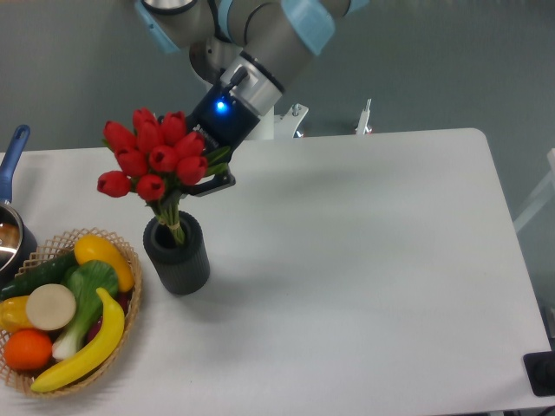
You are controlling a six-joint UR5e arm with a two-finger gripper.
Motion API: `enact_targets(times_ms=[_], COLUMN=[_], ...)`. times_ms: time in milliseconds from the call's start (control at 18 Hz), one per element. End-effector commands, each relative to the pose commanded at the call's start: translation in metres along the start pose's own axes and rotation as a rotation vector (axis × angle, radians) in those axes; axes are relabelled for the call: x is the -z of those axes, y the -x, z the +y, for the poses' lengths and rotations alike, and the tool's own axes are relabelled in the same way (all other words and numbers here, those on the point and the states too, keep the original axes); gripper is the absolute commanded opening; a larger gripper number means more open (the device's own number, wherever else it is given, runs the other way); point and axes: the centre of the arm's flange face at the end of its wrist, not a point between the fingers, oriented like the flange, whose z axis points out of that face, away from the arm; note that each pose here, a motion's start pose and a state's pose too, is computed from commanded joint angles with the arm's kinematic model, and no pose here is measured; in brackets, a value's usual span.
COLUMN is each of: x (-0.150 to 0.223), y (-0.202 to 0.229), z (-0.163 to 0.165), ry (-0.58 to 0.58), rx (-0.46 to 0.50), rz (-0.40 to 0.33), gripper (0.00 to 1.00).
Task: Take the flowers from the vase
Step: 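Lift the gripped tulips straight up out of the black vase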
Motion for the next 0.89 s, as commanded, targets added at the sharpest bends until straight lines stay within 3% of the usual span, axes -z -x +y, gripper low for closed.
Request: enact_targets(times_ms=[611,889], x=[0.042,0.057], y=[-0.004,0.007], z=[-0.051,-0.052], ry=[0.016,-0.004], rx=[0.105,0.127], rz=[-0.001,-0.029], gripper=[0.11,0.11])
